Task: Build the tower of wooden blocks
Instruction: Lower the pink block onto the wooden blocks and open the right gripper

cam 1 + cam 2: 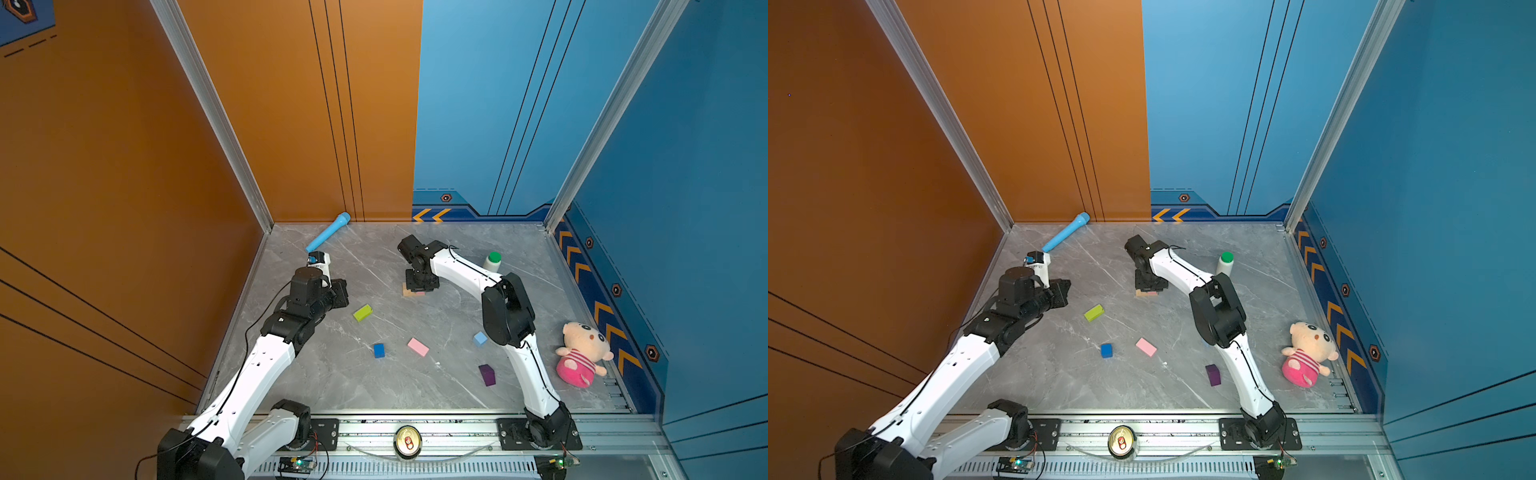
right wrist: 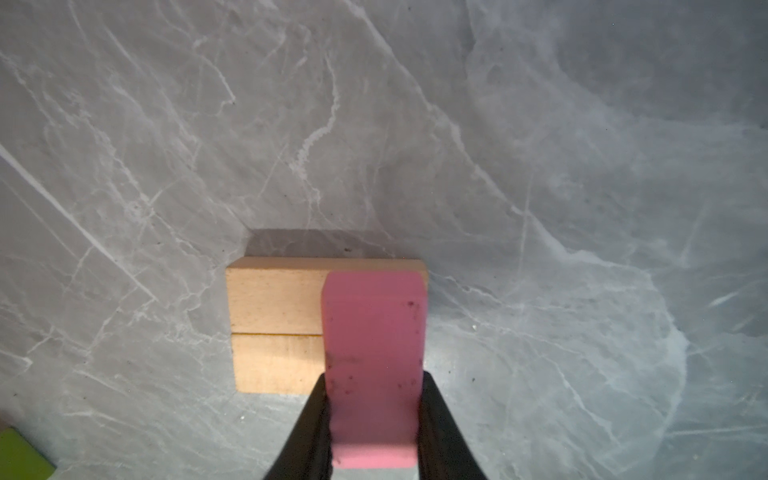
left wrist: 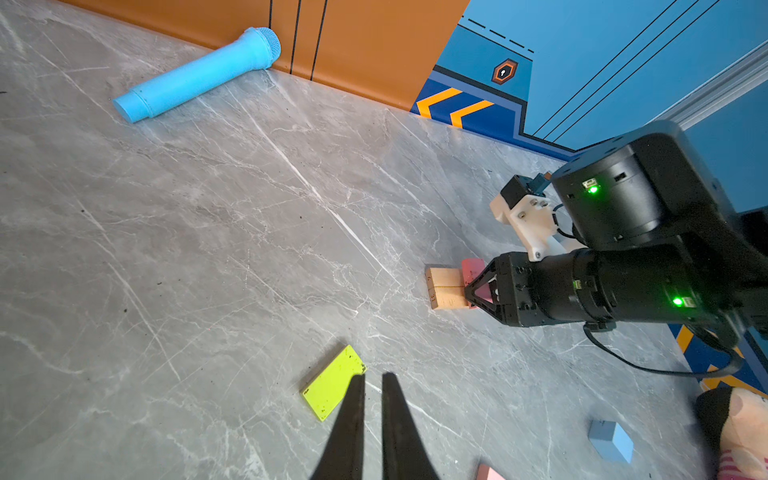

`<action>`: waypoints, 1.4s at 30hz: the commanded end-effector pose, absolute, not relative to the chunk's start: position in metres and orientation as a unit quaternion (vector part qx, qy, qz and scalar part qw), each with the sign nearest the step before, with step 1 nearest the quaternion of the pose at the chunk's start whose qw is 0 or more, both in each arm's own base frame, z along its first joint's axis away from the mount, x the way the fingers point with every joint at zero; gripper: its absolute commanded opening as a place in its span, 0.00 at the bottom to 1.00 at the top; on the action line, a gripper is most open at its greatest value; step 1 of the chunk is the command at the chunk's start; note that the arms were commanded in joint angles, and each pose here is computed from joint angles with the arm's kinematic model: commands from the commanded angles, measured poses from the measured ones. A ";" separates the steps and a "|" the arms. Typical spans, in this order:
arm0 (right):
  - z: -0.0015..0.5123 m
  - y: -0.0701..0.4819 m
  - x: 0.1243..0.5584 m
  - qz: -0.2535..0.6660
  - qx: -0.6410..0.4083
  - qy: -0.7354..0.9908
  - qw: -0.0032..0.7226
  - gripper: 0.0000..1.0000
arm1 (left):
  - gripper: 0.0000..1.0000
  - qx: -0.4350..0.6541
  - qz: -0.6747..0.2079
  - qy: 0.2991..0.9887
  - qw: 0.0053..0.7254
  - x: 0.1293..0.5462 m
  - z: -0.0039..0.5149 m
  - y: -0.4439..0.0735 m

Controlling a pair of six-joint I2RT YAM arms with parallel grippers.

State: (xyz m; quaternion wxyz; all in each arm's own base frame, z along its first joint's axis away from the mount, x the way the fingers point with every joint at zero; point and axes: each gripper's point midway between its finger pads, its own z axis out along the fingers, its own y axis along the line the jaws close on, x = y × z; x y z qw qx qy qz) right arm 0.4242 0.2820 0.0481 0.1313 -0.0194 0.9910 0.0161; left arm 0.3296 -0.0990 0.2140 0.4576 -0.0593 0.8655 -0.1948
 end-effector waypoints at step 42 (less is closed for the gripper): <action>0.046 0.276 0.426 0.007 -0.008 0.992 0.122 0.40 | 0.12 -0.054 -0.191 0.869 0.453 0.331 0.207 -0.095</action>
